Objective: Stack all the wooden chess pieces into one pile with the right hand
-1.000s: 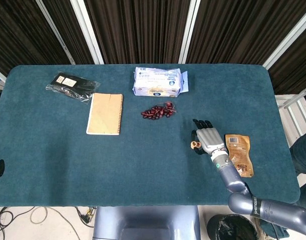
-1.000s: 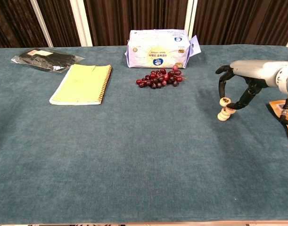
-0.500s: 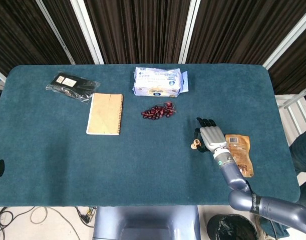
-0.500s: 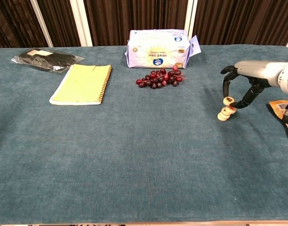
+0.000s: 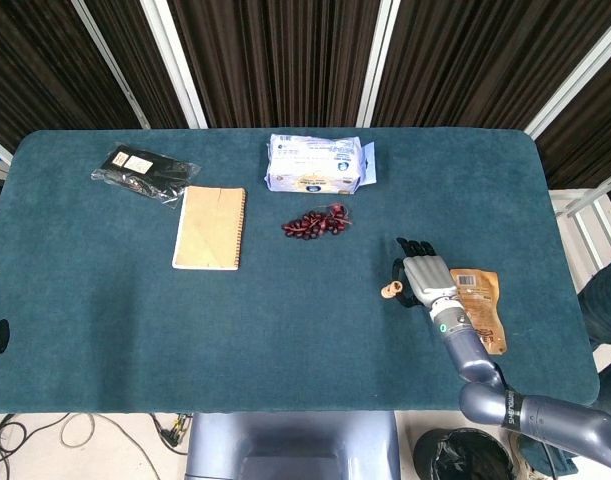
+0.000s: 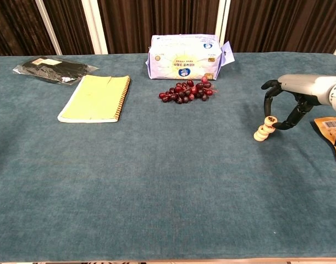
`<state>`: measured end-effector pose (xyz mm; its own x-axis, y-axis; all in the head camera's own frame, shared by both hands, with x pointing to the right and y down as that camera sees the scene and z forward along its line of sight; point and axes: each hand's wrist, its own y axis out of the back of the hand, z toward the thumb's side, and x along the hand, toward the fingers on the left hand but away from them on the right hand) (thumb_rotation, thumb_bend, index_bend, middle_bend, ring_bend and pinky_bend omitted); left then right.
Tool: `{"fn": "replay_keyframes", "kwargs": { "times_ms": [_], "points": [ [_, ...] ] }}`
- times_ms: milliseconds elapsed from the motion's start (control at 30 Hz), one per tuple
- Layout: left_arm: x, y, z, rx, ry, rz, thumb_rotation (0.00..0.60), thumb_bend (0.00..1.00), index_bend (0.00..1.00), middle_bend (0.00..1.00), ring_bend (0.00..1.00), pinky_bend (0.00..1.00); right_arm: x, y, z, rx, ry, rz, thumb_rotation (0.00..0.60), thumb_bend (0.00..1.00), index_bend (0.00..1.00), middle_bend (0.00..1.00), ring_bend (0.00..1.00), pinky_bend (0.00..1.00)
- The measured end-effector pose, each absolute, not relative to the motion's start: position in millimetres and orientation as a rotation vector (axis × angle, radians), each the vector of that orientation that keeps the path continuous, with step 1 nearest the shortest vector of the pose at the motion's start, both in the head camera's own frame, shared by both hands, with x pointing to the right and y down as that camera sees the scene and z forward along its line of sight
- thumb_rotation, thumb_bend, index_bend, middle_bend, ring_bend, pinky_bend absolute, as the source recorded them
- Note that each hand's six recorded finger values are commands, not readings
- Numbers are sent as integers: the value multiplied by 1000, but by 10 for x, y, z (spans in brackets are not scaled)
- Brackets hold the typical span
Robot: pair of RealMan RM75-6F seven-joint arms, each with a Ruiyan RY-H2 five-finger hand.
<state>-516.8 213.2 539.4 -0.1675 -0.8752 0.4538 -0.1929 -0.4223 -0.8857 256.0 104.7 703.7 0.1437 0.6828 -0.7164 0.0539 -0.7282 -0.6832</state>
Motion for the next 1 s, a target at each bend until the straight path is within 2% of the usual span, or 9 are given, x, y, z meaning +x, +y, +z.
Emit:
{"fn": "replay_keyframes", "kwargs": {
  "times_ms": [367, 733, 1000],
  "points": [
    [-5164, 2133, 5394, -1559, 1229, -1638, 600, 487, 139, 0, 0, 0, 2592, 1077, 7050, -1921, -706, 1633, 600, 408, 537, 0, 0, 0],
    [-5167, 2135, 5396, -1558, 1228, -1639, 600, 488, 139, 0, 0, 0, 2581, 1103, 7079, -1929, -705, 1635, 600, 408, 455, 0, 0, 0],
    [-5168, 2135, 5396, -1557, 1228, -1641, 600, 488, 139, 0, 0, 0, 2564, 1093, 7084, -1925, -708, 1631, 600, 408, 447, 0, 0, 0]
  ]
}}
